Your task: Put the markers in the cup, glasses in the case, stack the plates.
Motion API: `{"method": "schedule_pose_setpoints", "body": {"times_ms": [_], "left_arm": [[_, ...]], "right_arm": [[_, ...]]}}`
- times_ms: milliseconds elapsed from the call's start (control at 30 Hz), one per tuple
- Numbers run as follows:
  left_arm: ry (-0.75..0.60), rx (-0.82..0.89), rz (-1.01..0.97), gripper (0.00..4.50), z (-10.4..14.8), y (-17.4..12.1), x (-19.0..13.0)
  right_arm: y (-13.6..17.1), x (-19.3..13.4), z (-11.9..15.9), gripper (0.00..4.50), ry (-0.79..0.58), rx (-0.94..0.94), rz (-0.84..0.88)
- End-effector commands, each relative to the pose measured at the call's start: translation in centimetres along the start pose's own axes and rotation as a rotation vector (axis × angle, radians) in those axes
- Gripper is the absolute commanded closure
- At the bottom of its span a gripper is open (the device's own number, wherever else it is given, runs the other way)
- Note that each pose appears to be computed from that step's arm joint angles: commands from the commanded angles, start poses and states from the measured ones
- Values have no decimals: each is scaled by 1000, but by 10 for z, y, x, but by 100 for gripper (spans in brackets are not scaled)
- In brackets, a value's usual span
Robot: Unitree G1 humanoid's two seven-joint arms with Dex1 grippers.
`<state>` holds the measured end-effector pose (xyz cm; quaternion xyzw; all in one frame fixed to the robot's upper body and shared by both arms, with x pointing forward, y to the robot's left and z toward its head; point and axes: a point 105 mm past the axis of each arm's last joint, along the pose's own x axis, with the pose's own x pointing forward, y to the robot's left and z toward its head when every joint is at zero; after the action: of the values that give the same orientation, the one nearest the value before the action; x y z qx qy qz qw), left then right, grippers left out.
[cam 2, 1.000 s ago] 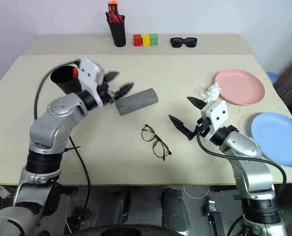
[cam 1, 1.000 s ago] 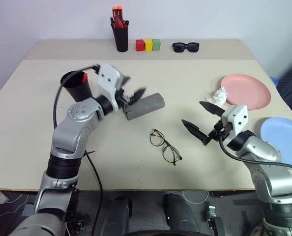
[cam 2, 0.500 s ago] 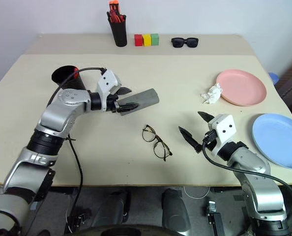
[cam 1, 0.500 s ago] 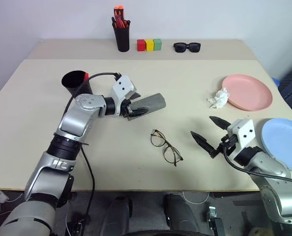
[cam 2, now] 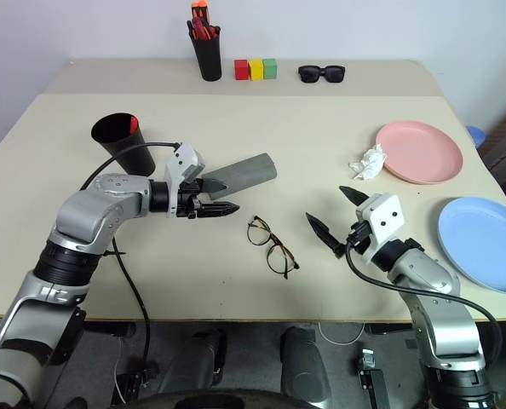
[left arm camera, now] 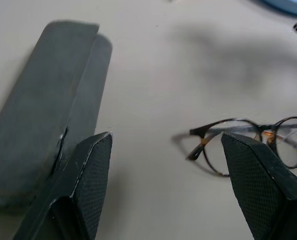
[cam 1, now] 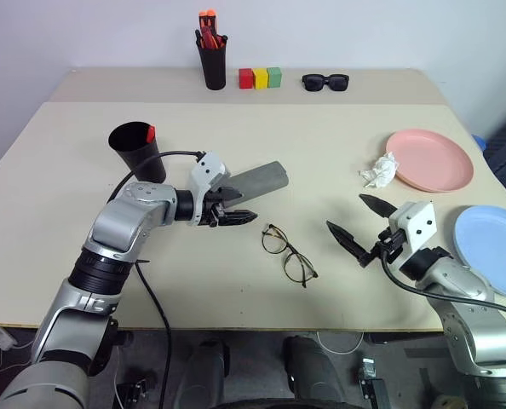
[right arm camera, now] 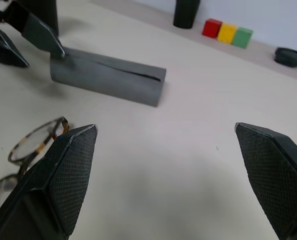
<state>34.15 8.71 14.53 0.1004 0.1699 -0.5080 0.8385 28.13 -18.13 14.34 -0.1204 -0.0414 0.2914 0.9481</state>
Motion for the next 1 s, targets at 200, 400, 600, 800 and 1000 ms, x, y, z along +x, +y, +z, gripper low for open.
{"method": "schedule_pose_setpoints", "body": {"times_ms": [200, 400, 600, 800, 1000], "left_arm": [[16, -5, 45, 96, -5, -2, -1], [-15, -15, 93, 96, 1, 3, -1], [-27, -27, 173, 96, 4, 17, -3], [-58, -22, 245, 96, 10, 26, -4], [-128, 27, 355, 96, 25, 42, -7]], "right_arm": [[1, 4, 17, 0, -43, -37, 17], [3, 9, 24, 0, -50, -38, 23], [4, 13, 31, 0, -51, -37, 31], [4, 13, 32, 0, -48, -32, 36], [5, 14, 29, 0, -48, -27, 40]]}}
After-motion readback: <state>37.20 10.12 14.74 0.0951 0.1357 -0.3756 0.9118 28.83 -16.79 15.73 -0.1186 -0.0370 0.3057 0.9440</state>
